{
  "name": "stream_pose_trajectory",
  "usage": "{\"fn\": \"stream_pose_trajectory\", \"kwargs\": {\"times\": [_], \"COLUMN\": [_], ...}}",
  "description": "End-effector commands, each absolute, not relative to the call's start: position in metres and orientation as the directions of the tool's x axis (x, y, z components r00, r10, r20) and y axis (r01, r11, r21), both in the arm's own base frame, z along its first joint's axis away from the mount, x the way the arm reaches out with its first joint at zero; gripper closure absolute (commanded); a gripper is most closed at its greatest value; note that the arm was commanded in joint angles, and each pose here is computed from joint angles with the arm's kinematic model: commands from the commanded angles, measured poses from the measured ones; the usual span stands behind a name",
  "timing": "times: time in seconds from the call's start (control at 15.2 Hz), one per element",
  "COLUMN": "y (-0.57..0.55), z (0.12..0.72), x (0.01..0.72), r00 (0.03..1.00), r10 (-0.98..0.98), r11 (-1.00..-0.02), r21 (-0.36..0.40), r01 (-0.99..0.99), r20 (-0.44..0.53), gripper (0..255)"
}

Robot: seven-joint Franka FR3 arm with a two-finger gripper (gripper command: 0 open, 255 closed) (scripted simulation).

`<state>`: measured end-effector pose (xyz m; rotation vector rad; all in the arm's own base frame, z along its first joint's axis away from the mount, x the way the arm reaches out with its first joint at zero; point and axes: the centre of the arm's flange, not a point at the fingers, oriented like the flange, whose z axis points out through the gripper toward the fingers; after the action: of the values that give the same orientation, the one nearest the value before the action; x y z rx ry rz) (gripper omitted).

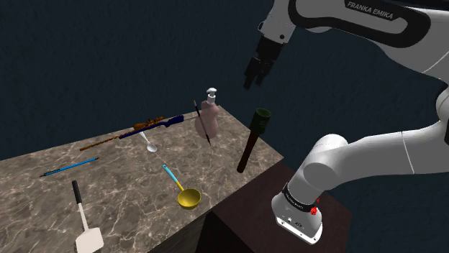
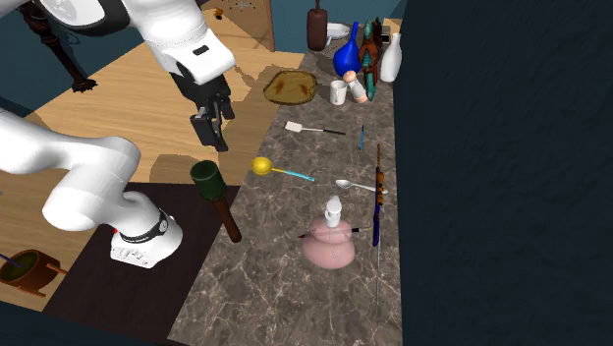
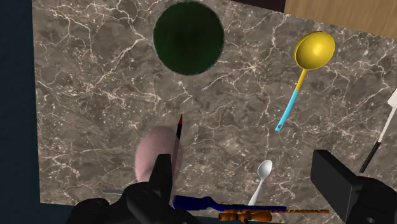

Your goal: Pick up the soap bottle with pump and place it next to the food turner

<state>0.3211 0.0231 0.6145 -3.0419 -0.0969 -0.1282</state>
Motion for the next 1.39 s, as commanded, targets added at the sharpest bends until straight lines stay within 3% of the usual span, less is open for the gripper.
{"fn": "stream_pose_trajectory", "kwargs": {"times": [0.0,1.32], "y": [0.023,-0.013], "z": [0.614,0.393], "x": [0.321,0.423], "r00": [0.994,0.924], "r10": [0.059,-0.140], "r11": [-0.993,-0.990], "r21": [-0.093,-0.018], "r01": [0.067,-0.143], "r20": [0.087,0.355], "gripper": [0,0]}}
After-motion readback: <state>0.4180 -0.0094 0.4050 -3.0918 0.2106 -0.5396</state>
